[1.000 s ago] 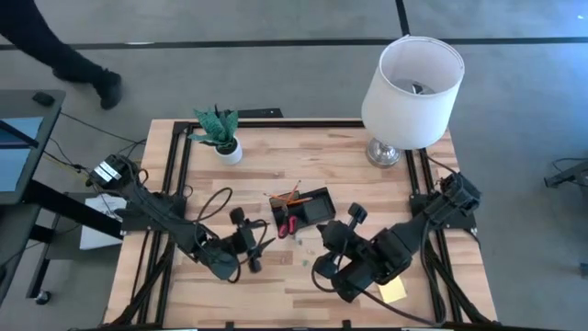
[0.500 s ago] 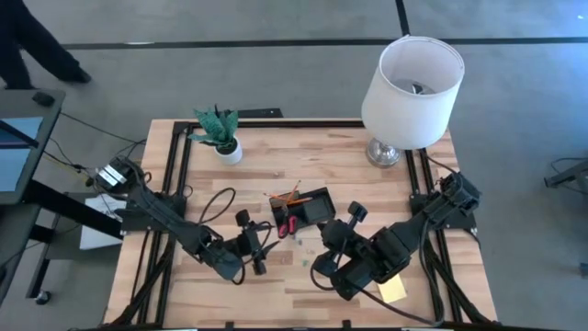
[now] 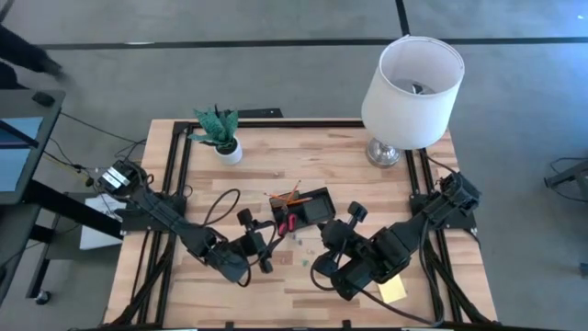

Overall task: Pick and place office supplies into organizer
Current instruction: Put the black scissors into the black desk organizer

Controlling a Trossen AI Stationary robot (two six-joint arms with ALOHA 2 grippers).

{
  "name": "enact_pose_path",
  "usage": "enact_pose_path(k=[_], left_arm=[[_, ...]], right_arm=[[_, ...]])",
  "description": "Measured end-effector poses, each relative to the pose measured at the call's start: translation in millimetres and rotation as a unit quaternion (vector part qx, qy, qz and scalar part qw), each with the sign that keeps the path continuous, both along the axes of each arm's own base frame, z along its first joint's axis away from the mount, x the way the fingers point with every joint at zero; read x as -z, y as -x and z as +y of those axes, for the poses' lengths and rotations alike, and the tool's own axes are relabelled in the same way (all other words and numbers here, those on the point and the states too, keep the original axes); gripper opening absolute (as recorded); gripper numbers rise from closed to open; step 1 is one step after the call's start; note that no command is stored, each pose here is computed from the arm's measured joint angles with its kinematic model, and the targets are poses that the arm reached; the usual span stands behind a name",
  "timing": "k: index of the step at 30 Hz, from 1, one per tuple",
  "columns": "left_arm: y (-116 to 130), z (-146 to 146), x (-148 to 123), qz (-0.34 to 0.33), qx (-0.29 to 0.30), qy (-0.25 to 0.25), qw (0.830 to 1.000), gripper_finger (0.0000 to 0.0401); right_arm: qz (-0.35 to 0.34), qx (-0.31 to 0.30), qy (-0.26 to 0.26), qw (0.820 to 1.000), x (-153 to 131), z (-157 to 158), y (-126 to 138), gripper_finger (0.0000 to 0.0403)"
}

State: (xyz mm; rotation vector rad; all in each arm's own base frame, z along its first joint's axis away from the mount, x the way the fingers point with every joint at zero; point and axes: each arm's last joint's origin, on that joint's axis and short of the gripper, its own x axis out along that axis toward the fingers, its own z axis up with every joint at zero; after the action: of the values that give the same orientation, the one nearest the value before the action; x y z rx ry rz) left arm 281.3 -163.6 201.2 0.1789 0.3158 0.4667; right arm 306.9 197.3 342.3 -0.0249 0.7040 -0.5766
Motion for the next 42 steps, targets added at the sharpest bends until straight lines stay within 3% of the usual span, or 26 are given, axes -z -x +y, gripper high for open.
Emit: enact_pose_path(k=[18, 37, 42], left_arm=[[-14.8, 32.6, 3.3, 0.002, -0.059, 0.021, 0.998, 0.0206], [-19.3, 34.8, -7.6, -0.050, -0.096, 0.006, 0.994, 0.0206], [-19.3, 36.2, -7.9, -0.052, -0.109, -0.001, 0.993, 0.0176]], right_arm=[[0.009, -0.003, -0.006, 1.000, 0.8, 0.1, 0.5, 0.0000], [0.022, -0.009, -0.013, 1.000, 1.6, 0.8, 1.9, 0.0000], [0.023, -0.009, -0.014, 1.000, 1.7, 0.8, 1.9, 0.0000]])
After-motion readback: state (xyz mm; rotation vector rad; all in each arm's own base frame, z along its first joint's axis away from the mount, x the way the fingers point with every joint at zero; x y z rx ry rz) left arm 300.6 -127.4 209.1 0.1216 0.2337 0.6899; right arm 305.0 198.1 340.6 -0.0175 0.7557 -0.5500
